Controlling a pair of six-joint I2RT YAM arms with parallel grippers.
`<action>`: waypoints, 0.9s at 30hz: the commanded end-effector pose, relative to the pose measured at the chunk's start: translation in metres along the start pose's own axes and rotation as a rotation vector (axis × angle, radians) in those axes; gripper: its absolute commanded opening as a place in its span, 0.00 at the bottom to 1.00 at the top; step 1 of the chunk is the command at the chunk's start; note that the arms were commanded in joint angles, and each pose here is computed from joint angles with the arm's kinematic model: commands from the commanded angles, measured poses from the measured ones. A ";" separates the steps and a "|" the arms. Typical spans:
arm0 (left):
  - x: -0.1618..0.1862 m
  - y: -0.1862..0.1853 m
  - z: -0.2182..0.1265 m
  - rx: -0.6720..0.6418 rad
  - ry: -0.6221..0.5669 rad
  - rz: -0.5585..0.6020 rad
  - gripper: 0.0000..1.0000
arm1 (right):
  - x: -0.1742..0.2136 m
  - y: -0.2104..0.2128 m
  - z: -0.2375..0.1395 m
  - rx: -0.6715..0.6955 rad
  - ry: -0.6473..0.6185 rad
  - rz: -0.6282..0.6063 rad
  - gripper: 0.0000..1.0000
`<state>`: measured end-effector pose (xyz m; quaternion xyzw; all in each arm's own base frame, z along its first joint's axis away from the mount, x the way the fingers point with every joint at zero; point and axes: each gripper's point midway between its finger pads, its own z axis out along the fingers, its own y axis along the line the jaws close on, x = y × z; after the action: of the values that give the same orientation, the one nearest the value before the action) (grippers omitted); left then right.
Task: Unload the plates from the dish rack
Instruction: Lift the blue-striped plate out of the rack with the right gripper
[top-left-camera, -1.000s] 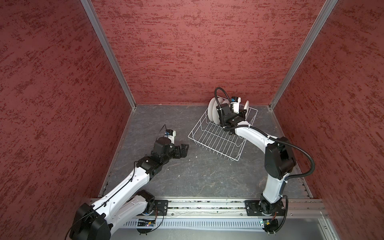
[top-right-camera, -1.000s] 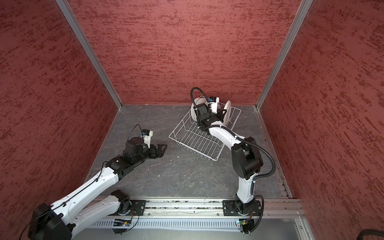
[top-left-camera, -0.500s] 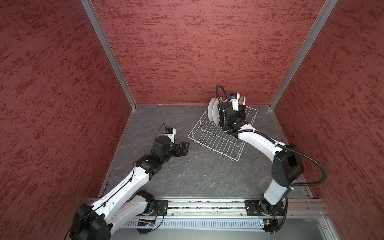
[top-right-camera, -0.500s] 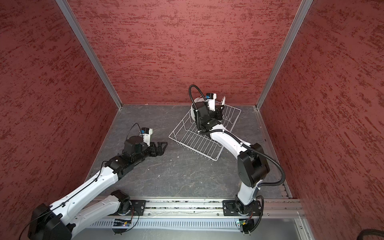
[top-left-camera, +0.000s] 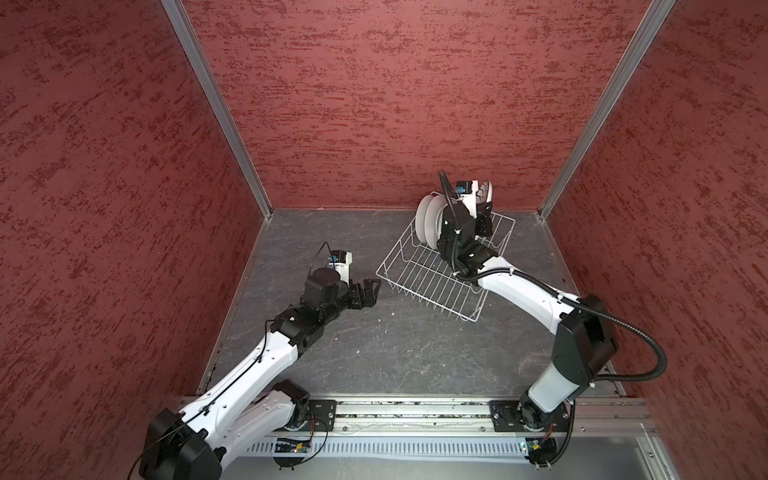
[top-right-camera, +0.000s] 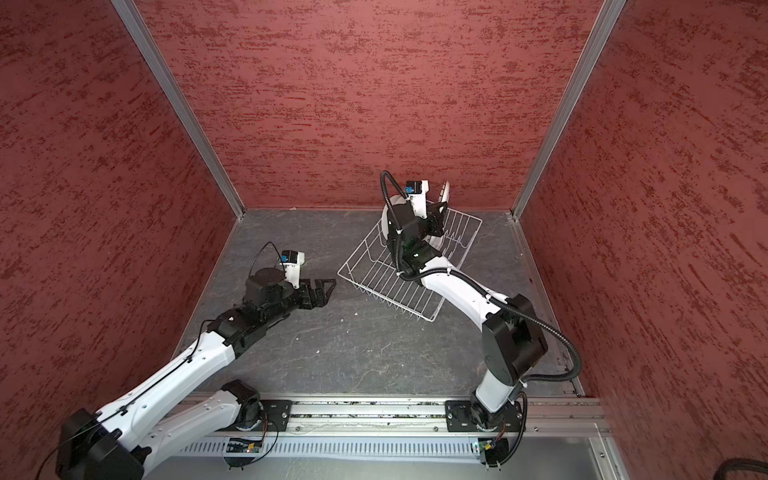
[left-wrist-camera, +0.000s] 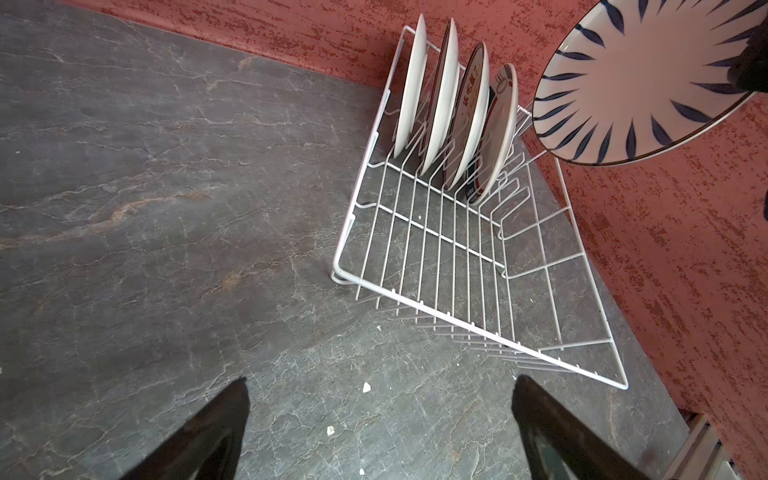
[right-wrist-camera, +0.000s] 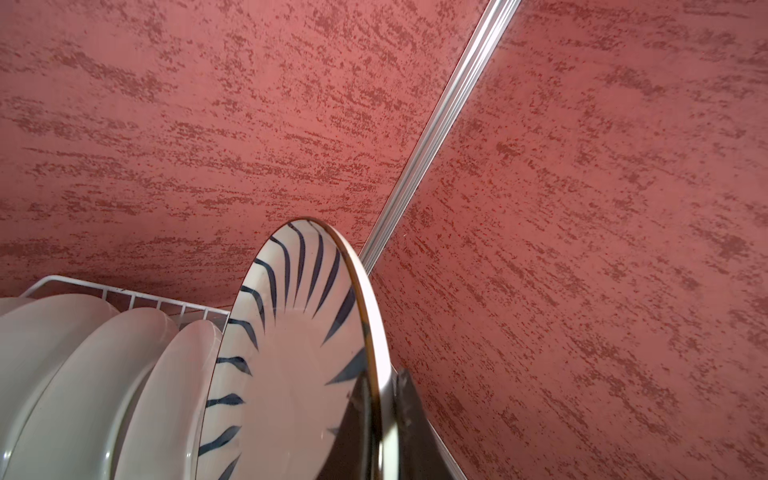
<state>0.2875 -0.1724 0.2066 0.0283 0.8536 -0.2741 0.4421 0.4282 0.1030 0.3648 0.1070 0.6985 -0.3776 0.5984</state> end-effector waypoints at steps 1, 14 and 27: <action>-0.014 -0.015 -0.001 0.052 -0.025 -0.012 0.99 | -0.042 -0.049 -0.010 0.039 -0.038 0.189 0.00; -0.033 -0.037 0.003 0.212 -0.043 -0.118 0.98 | -0.070 -0.023 -0.041 -0.426 -0.018 0.367 0.00; -0.052 -0.025 -0.005 0.349 -0.108 -0.331 0.93 | -0.067 0.028 -0.094 -0.924 0.029 0.557 0.00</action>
<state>0.3092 -0.1753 0.2479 -0.0579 0.7798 -0.4557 0.4254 0.4007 0.1837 0.3747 -0.0074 0.7865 0.0097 0.6174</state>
